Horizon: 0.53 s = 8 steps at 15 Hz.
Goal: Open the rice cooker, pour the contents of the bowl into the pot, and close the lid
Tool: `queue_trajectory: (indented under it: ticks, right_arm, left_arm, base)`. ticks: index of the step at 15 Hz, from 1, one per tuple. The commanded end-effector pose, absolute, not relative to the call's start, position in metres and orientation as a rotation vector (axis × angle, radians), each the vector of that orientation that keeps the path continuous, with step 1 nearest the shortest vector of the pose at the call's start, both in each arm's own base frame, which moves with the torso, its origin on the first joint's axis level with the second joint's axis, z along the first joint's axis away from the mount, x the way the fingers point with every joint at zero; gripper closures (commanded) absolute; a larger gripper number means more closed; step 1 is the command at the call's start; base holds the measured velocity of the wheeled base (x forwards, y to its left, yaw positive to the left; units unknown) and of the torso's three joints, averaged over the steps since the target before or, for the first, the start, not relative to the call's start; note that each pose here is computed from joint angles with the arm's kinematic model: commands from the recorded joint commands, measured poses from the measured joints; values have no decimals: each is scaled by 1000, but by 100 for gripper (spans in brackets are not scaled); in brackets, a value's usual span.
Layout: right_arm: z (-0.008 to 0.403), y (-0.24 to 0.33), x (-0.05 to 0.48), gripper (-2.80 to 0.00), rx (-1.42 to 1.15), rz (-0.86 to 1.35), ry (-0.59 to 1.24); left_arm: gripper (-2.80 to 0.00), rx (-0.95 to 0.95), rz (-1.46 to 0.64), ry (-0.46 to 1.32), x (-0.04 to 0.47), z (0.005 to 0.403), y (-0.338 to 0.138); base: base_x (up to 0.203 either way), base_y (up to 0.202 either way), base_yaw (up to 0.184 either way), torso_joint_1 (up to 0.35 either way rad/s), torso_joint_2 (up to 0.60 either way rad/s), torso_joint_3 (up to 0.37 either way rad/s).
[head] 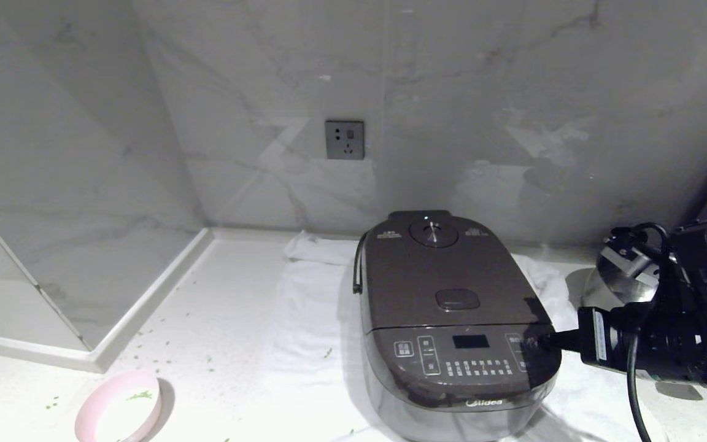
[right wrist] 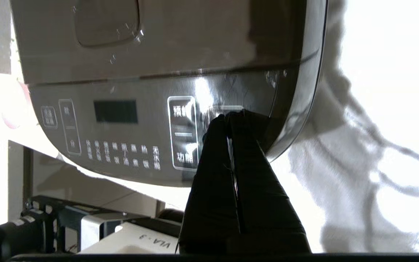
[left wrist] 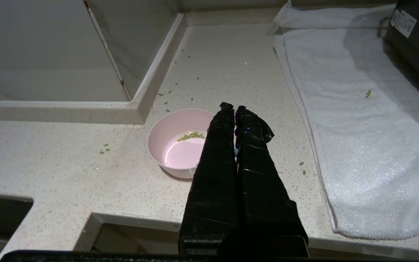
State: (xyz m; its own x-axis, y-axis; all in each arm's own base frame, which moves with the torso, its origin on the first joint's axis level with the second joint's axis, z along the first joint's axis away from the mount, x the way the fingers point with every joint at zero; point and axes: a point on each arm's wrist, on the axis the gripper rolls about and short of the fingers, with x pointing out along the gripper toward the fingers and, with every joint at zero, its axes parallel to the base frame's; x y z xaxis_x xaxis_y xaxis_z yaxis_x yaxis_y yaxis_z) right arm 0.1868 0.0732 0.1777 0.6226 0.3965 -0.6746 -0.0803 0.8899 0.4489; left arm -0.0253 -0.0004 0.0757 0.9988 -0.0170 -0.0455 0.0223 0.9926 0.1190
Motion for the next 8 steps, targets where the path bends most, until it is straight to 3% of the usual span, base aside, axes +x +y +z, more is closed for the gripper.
queue_trajectory:
  ticks: [1, 8]
  right_arm:
    - [181, 74, 189, 0, 404, 285, 850]
    - [172, 76, 193, 0, 412, 301, 898]
  left_arm:
    - [0, 120, -20, 44, -25, 76, 0]
    - [0, 107, -18, 44, -25, 76, 0]
  base:
    - [0, 0, 0, 0, 0, 0]
    - [0, 0, 0, 0, 0, 0]
